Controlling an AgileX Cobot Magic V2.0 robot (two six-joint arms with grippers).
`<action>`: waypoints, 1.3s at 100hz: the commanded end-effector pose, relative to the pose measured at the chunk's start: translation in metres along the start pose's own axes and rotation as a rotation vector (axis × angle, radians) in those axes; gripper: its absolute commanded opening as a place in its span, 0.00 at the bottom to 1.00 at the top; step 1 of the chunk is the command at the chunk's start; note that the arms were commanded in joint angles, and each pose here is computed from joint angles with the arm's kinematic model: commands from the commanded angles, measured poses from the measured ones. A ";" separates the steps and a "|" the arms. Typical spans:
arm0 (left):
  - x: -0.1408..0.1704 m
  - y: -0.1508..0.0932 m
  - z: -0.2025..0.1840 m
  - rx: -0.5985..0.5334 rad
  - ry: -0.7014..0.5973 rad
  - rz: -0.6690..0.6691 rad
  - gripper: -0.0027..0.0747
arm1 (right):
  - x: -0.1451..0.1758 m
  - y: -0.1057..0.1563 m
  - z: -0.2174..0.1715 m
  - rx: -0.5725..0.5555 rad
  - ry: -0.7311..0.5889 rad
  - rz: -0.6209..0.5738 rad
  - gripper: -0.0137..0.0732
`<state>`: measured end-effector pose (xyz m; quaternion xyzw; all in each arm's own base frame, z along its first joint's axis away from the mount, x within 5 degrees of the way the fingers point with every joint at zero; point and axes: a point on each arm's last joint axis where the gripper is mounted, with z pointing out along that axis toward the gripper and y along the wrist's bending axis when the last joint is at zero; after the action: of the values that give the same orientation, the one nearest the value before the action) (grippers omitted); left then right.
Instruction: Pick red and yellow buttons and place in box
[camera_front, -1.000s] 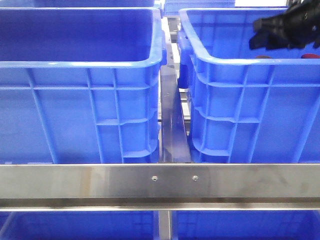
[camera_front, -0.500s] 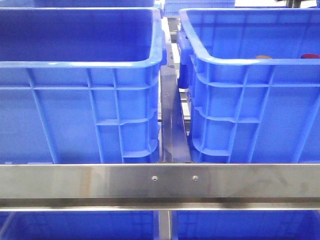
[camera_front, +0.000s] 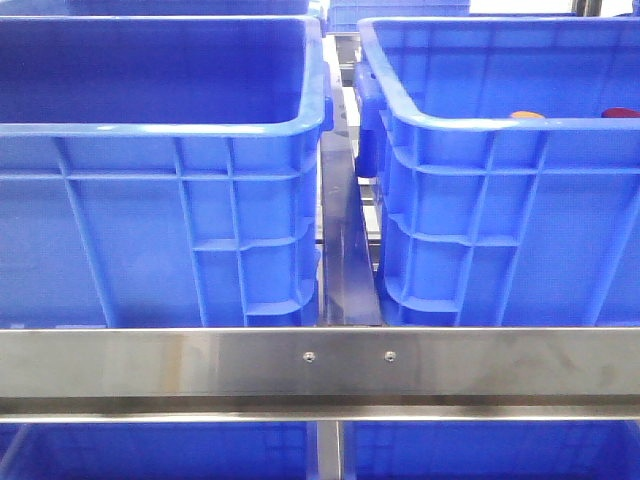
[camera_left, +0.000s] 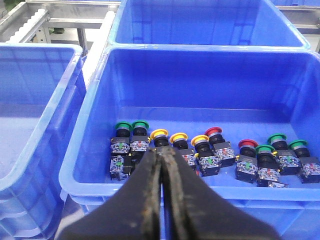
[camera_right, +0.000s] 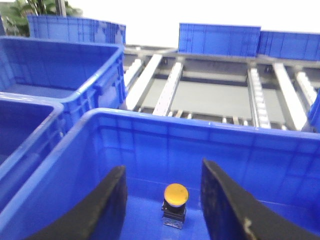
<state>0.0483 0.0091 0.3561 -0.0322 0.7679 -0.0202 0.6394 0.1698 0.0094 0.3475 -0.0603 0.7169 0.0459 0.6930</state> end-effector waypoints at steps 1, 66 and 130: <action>-0.013 -0.002 -0.002 0.016 -0.080 0.000 0.01 | -0.008 0.004 -0.019 -0.011 -0.084 0.057 0.58; -0.013 -0.002 -0.002 0.016 -0.080 0.000 0.01 | 0.003 0.013 -0.065 0.006 -0.191 0.034 0.02; -0.013 -0.002 -0.002 0.016 -0.080 0.000 0.01 | 0.003 0.013 -0.065 0.005 -0.191 0.034 0.02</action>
<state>0.0483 0.0091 0.3561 -0.0322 0.7679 -0.0202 0.6394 0.1058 0.0111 0.3369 -0.0602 0.6639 0.0311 0.7448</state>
